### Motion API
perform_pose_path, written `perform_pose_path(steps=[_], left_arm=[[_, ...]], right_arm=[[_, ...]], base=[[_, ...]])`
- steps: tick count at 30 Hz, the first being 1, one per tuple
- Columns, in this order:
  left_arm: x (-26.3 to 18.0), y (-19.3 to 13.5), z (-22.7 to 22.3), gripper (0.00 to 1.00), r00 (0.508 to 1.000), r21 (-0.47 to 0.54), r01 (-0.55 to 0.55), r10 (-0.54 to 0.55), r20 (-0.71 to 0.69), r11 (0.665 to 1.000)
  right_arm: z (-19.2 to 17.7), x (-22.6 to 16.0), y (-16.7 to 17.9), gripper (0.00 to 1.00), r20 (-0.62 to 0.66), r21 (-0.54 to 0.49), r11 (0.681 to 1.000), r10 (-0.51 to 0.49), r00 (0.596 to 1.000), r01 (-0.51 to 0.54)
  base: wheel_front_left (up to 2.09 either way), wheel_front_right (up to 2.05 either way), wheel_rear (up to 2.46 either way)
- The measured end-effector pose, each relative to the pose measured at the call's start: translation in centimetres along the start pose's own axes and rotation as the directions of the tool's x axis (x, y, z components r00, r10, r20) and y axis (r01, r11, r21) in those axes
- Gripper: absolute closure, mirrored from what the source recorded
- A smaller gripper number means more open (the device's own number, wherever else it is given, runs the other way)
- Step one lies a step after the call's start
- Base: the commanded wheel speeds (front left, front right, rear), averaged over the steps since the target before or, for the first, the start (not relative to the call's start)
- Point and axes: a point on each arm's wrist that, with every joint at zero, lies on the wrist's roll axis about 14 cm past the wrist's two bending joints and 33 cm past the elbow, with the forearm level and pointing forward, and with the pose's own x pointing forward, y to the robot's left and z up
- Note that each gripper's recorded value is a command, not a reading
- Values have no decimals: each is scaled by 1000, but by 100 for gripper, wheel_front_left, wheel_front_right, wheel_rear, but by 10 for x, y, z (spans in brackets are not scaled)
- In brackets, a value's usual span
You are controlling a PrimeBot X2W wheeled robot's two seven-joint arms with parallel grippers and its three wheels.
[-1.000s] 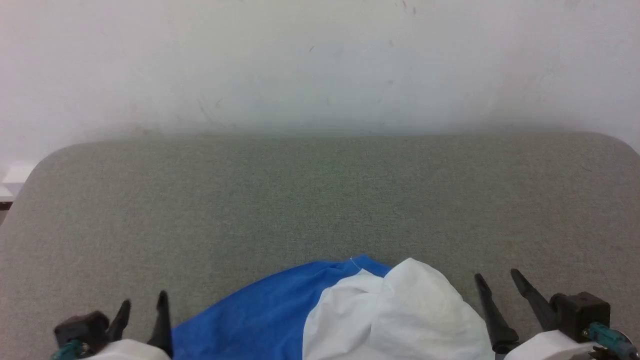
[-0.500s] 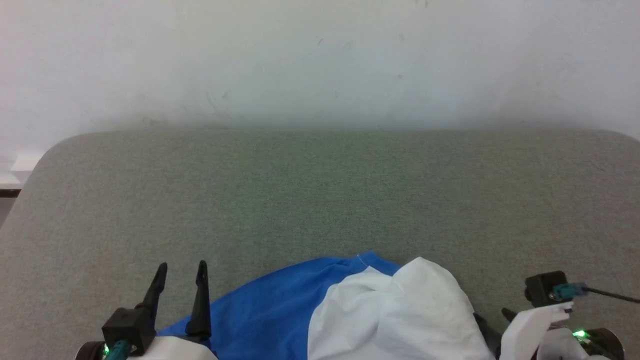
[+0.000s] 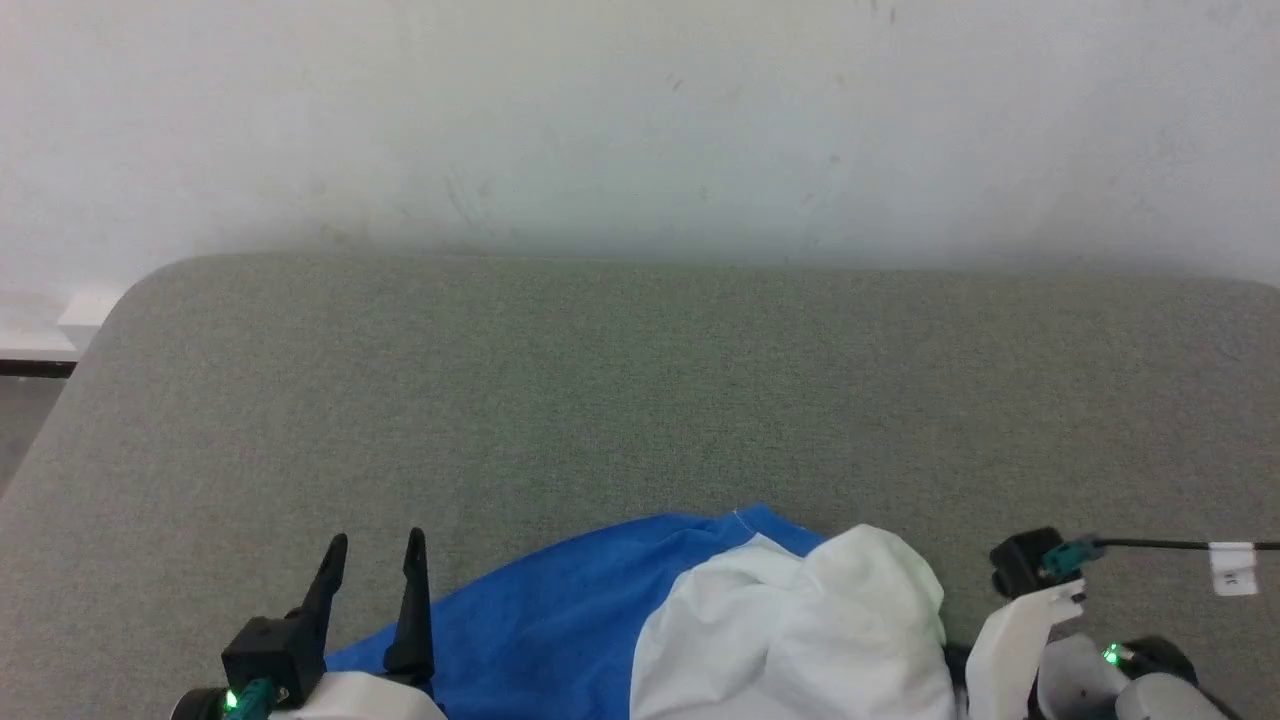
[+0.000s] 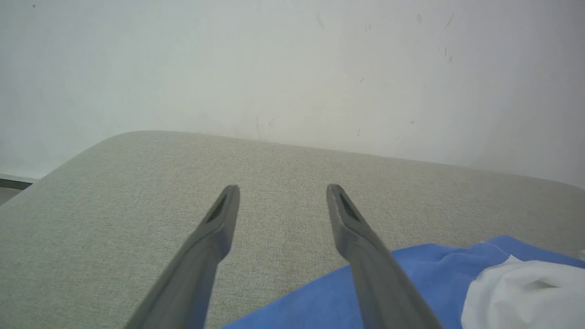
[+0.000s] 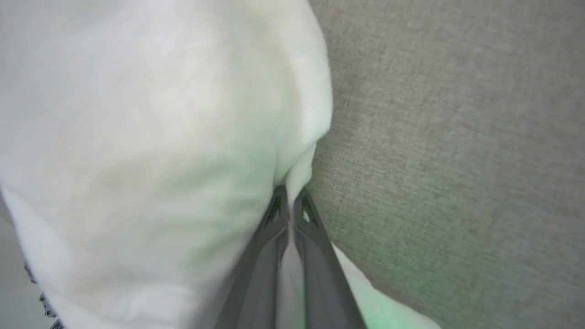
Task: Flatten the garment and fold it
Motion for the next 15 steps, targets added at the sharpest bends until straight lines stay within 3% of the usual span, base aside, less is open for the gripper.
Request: perform_pose_path(steps=[3, 7, 9, 11, 13, 15], left_arm=[[1, -3, 1, 0, 1000, -3, 14, -14, 5, 1000], [3, -9, 2, 0, 999, -6, 31, -31, 10, 1000], [3, -13, 1, 0, 999, -6, 44, -44, 6, 999], [4, -17, 1, 0, 998, -8, 58, -58, 5, 998], [4, -22, 0, 0, 998, -15, 70, -69, 5, 997], [4, -25, 0, 0, 997, -21, 78, -78, 4, 997]], right_arm=[[48, -15, -17, 100, 211, -45, 997, -57, 976, 68], [136, -65, -44, 100, 550, -75, 972, -145, 822, 221], [157, -88, -47, 100, 649, -63, 961, -165, 743, 268], [162, -103, -40, 100, 697, -67, 953, -166, 698, 294], [147, -107, -26, 100, 698, -63, 957, -160, 698, 283], [112, -100, -16, 100, 641, -47, 965, -171, 749, 260]], base=[[0, 0, 0], [0, 0, 0], [0, 0, 0], [0, 0, 0], [0, 0, 0], [0, 0, 0]])
